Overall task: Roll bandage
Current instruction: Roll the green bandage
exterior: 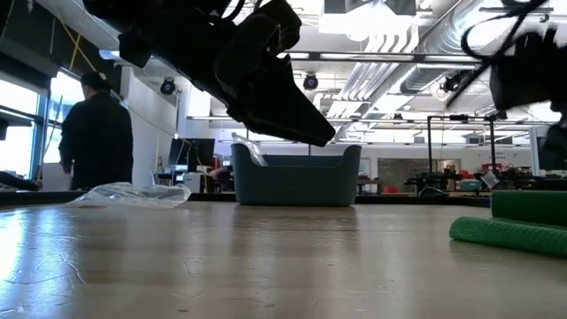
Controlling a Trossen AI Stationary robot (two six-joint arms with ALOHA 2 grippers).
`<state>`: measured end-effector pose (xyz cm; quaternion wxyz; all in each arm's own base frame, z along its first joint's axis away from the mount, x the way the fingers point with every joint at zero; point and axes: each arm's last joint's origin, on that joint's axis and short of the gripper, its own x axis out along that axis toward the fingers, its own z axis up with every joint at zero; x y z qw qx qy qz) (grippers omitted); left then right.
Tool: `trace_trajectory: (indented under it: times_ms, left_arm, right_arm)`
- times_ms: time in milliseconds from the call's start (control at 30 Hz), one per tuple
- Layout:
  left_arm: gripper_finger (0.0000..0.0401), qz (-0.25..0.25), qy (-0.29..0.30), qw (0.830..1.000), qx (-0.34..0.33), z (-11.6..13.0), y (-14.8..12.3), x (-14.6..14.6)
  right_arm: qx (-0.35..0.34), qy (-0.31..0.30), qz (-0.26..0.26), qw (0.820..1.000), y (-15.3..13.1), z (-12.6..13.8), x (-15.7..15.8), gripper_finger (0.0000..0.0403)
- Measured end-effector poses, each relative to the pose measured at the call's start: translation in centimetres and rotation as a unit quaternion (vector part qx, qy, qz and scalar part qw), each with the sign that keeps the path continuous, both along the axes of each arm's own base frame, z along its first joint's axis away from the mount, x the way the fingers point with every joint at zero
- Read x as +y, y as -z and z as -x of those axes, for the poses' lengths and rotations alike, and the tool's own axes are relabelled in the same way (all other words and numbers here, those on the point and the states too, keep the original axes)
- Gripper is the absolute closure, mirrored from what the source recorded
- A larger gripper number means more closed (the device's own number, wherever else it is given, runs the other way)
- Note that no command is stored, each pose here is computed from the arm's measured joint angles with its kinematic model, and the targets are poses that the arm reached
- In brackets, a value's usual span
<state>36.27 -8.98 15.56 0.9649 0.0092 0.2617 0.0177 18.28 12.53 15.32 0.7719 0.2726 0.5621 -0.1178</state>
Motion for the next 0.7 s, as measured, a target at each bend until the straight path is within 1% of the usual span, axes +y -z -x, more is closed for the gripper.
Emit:
trace_trajectory:
  times_ms: [100, 133, 200, 233, 333, 400, 433, 500, 567, 700]
  left_arm:
    - [0.0241, 0.0, 0.0, 1.0, 0.0, 0.0, 0.0, 0.0]
    - [0.0241, 0.0, 0.0, 1.0, 0.0, 0.0, 0.0, 0.0]
    - [0.0241, 0.0, 0.0, 1.0, 0.0, 0.0, 0.0, 0.0]
    - [0.0241, 0.0, 0.0, 1.0, -0.001, 0.0, 0.0, 0.0]
    - [0.0241, 0.001, 0.0, 1.0, -0.001, 0.0, 0.0, 0.0]
    - [0.0241, 0.0, 0.0, 1.0, -0.002, 0.0, 0.0, 0.0]
    - [0.0241, 0.001, 0.0, 1.0, -0.002, 0.0, 0.0, 0.0]
    - [0.0241, 0.001, 0.0, 1.0, -0.002, 0.0, 0.0, 0.0]
    - [0.0241, 0.0, 0.0, 1.0, -0.002, 0.0, 0.0, 0.0]
    - [0.0241, 0.001, 0.0, 1.0, -0.002, 0.0, 0.0, 0.0]
  right_arm:
    - [-0.054, -0.06, 0.0, 0.997, -1.6, -1.5, 1.3, 0.0325]
    - [-0.07, -0.069, 0.007, 0.995, -2.3, -1.9, 1.5, 0.0325]
    - [-0.064, -0.064, 0.038, 0.995, -3.2, -2.0, 1.5, 0.0325]
    - [-0.052, -0.054, 0.055, 0.996, -3.3, -1.8, 1.3, 0.0325]
    - [-0.006, 0.007, 0.092, 0.996, -3.2, -1.1, 0.5, 0.0325]
    - [0.033, 0.042, 0.112, 0.992, -2.5, -0.2, -0.3, 0.0321]
    - [0.047, 0.051, 0.117, 0.991, -2.0, 0.1, -0.6, 0.0316]
    - [0.048, 0.064, 0.114, 0.99, -1.5, 0.2, -0.9, 0.0296]
    - [0.046, 0.069, 0.111, 0.99, -1.2, 0.2, -1.1, 0.0265]
    - [0.015, 0.048, 0.096, 0.994, -1.0, -0.3, -0.8, 0.0194]
